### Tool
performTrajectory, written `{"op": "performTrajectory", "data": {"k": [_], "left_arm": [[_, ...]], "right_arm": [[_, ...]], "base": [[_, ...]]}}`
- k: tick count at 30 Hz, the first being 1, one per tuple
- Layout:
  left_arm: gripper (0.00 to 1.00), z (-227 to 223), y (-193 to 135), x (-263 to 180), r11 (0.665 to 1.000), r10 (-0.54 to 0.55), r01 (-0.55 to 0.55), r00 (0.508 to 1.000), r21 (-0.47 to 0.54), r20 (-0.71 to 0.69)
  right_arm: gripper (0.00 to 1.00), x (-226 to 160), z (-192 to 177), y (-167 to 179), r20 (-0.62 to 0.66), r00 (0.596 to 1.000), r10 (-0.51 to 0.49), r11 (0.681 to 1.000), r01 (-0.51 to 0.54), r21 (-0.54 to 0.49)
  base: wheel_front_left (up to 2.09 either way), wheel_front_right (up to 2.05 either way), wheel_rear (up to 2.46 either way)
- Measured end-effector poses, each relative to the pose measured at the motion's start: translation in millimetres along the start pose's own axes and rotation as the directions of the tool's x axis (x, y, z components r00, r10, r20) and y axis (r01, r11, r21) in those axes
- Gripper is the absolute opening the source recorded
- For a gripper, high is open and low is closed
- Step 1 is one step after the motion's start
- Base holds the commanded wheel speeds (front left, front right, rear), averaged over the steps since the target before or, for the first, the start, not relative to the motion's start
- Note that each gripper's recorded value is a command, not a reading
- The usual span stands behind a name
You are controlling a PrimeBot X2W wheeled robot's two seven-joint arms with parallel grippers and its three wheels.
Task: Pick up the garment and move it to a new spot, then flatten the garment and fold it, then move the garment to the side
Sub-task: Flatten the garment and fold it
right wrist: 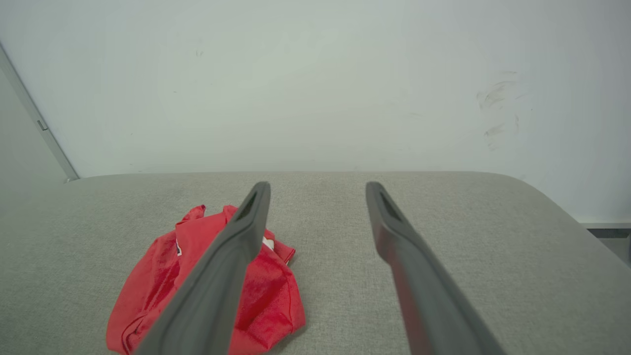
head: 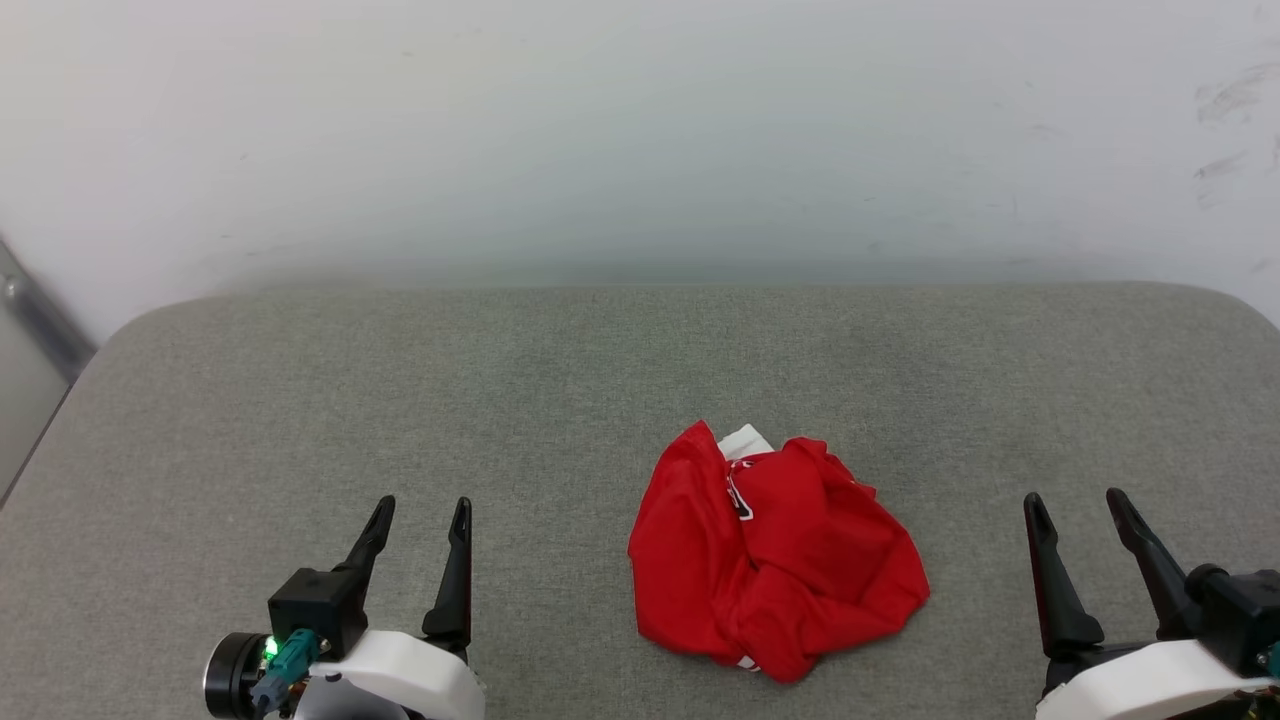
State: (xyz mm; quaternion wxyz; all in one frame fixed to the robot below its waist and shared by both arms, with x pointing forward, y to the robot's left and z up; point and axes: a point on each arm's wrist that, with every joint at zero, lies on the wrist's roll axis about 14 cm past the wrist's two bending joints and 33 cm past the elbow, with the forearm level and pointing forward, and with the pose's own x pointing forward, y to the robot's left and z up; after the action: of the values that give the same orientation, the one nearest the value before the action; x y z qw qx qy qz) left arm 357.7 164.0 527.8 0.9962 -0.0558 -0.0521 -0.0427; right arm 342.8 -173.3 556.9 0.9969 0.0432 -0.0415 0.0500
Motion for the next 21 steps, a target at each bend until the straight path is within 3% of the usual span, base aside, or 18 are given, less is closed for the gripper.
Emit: {"op": "performTrajectory", "data": {"k": [10, 16, 21], "left_arm": [[1.00, -6.5, -1.1, 0.5, 1.000, -0.009, 0.009, 0.999, 0.002, -0.038], [1.00, -15.0, -24.7, 25.5, 0.994, -0.107, 0.105, 0.985, -0.017, -0.139], [1.00, -38.9, -50.9, 47.8, 0.979, -0.204, 0.197, 0.933, -0.052, -0.297]], "right_arm": [[1.00, 2.8, -1.4, 1.7, -0.004, 1.000, 0.006, 1.000, -0.006, 0.003], [1.00, 9.6, -9.7, 5.8, -0.029, 0.999, 0.020, 1.000, -0.020, 0.009], [1.00, 16.0, -17.0, 6.6, -0.050, 0.999, 0.023, 1.000, -0.022, 0.014]], "base": [[0.00, 0.00, 0.00], [0.00, 0.00, 0.00], [0.00, 0.00, 0.00]]}}
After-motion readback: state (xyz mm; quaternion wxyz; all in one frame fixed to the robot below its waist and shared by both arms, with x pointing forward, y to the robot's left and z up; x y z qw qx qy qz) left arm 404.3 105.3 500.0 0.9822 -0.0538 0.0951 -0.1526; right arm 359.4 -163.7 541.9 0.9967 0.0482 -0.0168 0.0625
